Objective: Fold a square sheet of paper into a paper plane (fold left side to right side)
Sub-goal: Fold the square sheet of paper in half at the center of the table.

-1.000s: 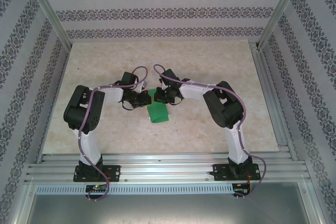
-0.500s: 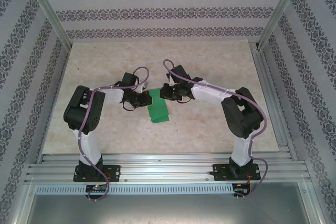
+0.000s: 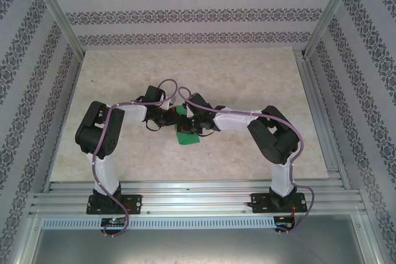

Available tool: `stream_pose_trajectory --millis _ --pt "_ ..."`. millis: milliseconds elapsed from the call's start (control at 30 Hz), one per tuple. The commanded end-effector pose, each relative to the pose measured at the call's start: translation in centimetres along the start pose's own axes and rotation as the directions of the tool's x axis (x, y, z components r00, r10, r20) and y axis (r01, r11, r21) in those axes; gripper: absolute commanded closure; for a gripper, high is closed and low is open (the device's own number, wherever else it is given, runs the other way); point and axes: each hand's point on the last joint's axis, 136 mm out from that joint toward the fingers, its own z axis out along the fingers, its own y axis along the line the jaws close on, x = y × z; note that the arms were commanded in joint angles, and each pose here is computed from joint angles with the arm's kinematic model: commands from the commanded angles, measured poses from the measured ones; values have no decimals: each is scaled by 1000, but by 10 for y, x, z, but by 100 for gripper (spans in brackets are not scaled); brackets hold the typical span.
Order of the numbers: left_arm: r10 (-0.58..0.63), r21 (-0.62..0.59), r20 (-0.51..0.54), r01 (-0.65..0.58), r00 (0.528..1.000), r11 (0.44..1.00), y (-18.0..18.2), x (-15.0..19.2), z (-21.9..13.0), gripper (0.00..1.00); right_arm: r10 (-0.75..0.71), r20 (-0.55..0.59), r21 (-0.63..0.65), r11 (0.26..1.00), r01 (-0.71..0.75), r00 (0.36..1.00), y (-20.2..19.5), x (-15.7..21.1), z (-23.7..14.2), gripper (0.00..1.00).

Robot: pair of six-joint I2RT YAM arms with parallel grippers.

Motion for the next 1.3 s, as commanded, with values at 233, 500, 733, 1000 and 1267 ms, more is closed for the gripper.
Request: stream_pose_trajectory --millis 233,500,733,1000,1267 --pt "-57 -162 -117 38 992 986 40 42 13 96 -44 -25 71 996 46 999 -6 6 20 99" --pt "-59 -165 -116 40 992 986 41 42 13 96 -51 -81 69 996 57 995 -6 30 31 98" --pt "-62 -168 -116 42 991 985 42 43 13 97 -6 -115 117 993 19 993 -26 51 34 97" --pt "-55 -183 -115 33 992 983 43 41 11 97 19 -160 136 991 3 987 -36 77 35 97" --pt "-55 -191 -114 33 992 981 44 41 11 97 21 -192 148 989 8 981 -36 114 26 97"
